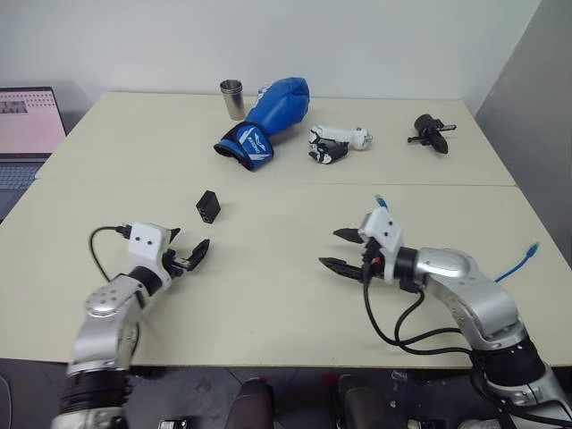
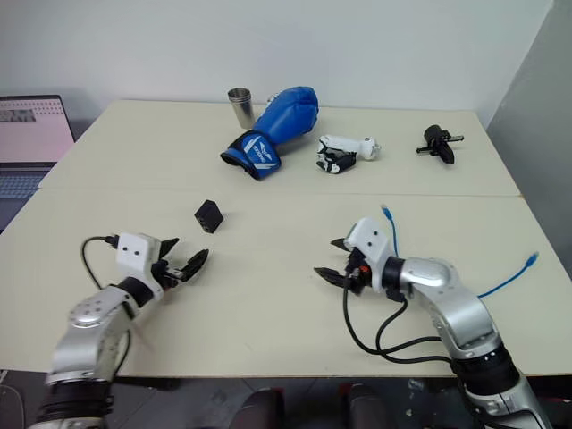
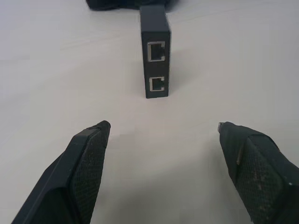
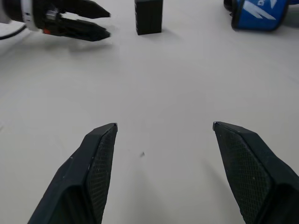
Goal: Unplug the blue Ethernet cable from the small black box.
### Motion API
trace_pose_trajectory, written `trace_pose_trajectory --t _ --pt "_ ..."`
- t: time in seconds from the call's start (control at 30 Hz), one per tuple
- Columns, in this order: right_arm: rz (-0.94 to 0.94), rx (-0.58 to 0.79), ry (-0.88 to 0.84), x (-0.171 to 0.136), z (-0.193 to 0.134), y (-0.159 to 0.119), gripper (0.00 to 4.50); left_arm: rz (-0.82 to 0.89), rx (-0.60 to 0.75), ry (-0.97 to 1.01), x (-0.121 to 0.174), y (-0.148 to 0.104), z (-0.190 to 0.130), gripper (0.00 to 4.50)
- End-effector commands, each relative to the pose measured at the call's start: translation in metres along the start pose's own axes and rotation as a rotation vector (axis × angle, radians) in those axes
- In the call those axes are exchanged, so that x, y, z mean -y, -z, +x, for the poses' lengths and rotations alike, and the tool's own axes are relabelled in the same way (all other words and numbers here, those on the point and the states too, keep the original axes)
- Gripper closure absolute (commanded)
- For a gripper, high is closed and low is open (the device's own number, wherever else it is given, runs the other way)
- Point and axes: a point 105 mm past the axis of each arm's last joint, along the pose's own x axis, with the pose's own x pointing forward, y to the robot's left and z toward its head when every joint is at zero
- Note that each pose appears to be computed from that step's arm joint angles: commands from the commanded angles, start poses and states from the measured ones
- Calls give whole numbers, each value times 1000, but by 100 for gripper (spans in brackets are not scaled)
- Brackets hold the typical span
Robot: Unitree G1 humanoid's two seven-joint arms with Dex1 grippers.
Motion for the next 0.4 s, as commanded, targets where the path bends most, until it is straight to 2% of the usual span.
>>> trace_pose_trajectory --t 0.03,0.1,0.2,0.4 --pt "-61 59 -23 7 -31 -31 103 49 -29 197 9 -31 -21 55" --pt "-51 39 -45 14 -46 -35 103 74 -68 277 12 -39 -29 55" --pt "-52 -1 -43 23 -58 -37 103 90 -74 275 3 -50 -29 55" --pt "-50 -46 -22 36 -70 -40 103 129 -6 234 -12 -71 -22 55"
